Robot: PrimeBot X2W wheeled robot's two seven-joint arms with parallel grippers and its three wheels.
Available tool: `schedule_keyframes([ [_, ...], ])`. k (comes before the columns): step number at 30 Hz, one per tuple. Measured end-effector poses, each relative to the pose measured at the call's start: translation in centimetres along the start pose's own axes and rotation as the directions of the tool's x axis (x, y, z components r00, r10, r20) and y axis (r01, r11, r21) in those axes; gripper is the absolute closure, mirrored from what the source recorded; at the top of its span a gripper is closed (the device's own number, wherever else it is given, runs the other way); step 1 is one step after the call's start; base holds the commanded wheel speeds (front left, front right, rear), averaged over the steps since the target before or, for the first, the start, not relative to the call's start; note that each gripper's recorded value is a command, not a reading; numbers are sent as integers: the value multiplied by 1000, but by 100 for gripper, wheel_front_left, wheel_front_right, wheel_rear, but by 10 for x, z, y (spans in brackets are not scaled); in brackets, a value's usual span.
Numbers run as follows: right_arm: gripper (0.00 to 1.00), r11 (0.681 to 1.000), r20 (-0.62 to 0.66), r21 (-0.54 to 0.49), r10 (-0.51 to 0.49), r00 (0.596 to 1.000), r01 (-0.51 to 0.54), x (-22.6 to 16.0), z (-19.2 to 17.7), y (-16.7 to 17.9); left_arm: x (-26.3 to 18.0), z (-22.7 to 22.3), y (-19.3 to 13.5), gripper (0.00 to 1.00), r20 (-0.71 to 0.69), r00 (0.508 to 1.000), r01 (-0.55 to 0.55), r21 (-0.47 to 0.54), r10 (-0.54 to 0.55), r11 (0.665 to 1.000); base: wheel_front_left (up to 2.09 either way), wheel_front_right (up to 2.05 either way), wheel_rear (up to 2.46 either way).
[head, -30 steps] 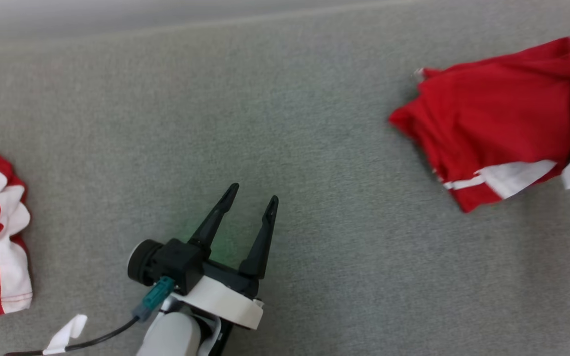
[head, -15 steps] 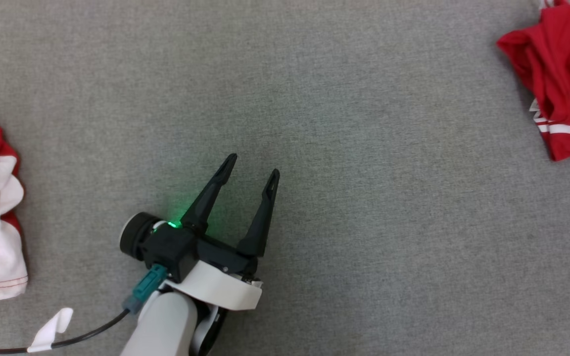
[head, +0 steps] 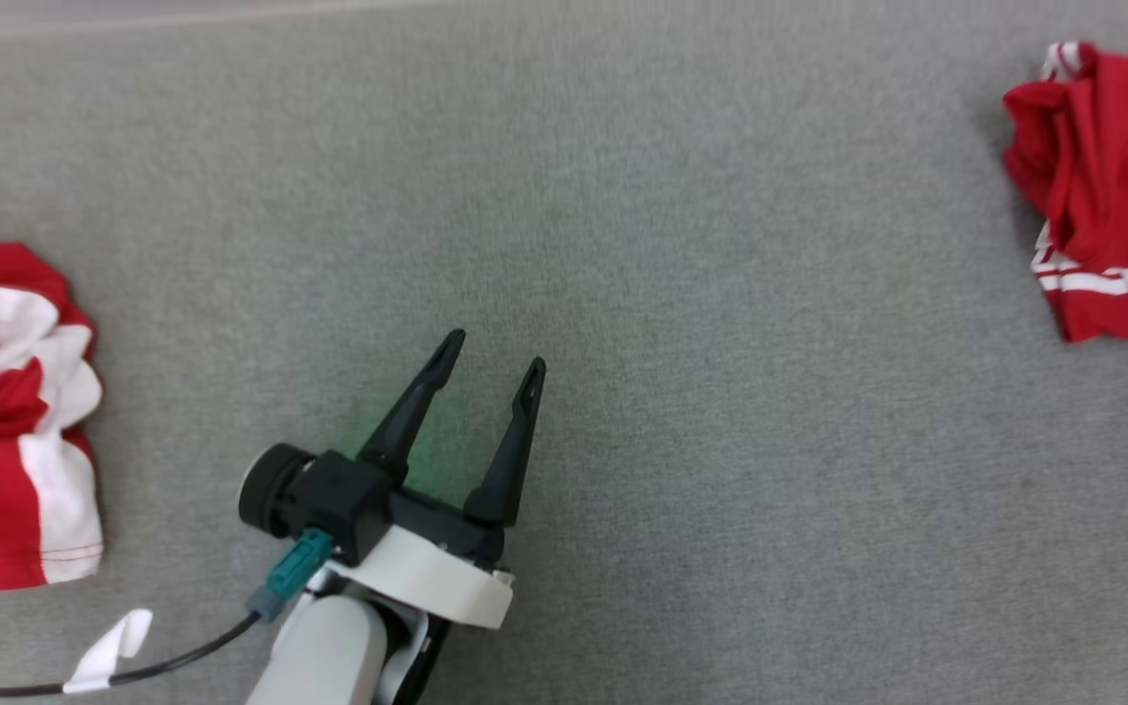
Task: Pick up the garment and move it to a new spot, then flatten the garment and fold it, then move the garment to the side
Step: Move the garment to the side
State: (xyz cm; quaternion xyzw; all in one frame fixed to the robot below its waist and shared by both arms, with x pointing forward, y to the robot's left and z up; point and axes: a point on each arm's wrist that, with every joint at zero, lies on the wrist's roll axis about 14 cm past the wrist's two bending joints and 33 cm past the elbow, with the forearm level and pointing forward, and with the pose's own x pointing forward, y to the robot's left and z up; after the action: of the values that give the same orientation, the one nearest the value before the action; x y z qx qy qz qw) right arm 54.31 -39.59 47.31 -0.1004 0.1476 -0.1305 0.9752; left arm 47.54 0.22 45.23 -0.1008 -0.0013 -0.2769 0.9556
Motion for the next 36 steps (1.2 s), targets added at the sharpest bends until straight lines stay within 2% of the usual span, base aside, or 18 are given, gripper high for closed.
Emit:
schedule_keyframes([
  [3, 0, 999, 94, -4, 41, 995, -41, -7, 33, 12, -7, 14, -3, 0, 21, 1000, -9, 7, 9, 1000, 0, 0, 0],
  [7, 0, 991, 280, 52, 102, 955, -121, -30, 88, 33, -18, 37, -2, 0, 63, 997, -41, 24, 39, 999, 0, 0, 0],
  [10, 0, 981, 363, 78, 140, 921, -180, -56, 106, 46, -29, 57, 1, 0, 100, 992, -77, 44, 72, 996, 0, 0, 0],
  [12, 0, 963, 419, 136, 159, 894, -235, -75, 117, 58, -37, 69, 3, 0, 125, 988, -98, 55, 91, 994, 0, 0, 0],
  [16, 0, 936, 494, 148, 210, 844, -320, -112, 130, 75, -56, 92, 10, 0, 173, 974, -161, 77, 146, 984, 0, 0, 0],
  [22, 0, 885, 530, 178, 282, 800, -430, -160, 121, 106, -89, 112, 27, 0, 216, 946, -266, 89, 242, 960, 0, 0, 0],
  [25, 0, 870, 529, 196, 294, 796, -452, -179, 108, 111, -105, 114, 36, 0, 219, 931, -316, 89, 291, 945, 0, 0, 0],
  [31, 0, 838, 495, 296, 275, 824, -457, -202, 67, 123, -134, 110, 54, 0, 210, 900, -404, 68, 382, 912, 0, 0, 0],
  [36, 0, 822, 462, 371, 240, 854, -432, -214, 41, 130, -142, 100, 57, 0, 185, 897, -417, 57, 401, 907, 0, 0, 0],
])
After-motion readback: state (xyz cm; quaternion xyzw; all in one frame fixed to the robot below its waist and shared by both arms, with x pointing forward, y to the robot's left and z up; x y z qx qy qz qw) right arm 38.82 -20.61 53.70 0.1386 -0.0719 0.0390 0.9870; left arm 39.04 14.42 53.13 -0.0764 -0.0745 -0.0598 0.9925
